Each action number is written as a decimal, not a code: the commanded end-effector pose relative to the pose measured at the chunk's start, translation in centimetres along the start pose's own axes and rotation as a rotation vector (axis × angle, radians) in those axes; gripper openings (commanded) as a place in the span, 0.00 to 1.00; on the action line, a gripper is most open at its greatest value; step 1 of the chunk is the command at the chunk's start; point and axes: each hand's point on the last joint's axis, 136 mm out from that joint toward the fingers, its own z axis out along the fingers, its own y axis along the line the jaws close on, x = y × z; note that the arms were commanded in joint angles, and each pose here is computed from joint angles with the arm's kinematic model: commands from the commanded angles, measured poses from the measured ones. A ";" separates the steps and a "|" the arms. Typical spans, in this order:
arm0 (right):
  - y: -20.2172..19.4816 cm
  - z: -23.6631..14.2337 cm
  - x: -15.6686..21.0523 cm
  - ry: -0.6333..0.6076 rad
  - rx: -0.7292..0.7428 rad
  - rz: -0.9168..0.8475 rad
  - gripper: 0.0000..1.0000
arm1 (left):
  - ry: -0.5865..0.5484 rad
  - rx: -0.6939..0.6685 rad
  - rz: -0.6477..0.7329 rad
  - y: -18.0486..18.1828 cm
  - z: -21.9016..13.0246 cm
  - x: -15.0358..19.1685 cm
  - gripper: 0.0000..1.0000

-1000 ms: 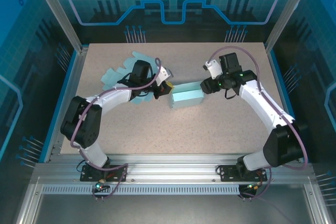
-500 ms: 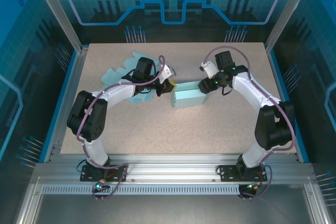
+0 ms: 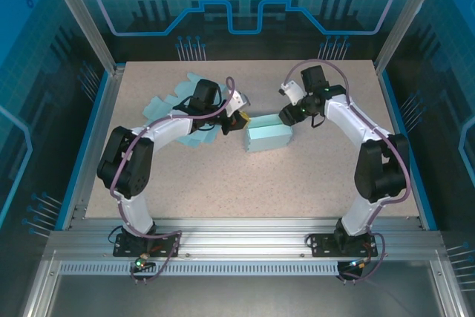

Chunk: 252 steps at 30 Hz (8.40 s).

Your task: Fold the paper box

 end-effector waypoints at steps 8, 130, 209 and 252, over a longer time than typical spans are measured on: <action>0.4 0.4 1.6 0.048 -0.028 0.056 0.19 | 0.003 0.001 -0.006 0.5 0.4 0.0 0.12; 2.8 -1.0 -0.2 0.045 0.184 0.419 0.37 | 0.290 -0.229 0.044 1.7 3.4 3.6 0.61; 1.6 0.5 -1.6 0.119 0.096 0.204 0.00 | 0.152 -0.468 -0.036 4.9 0.3 -0.5 0.99; 2.3 0.6 -2.7 0.135 0.100 0.154 0.00 | 0.251 -0.490 -0.316 9.8 -3.3 1.7 0.44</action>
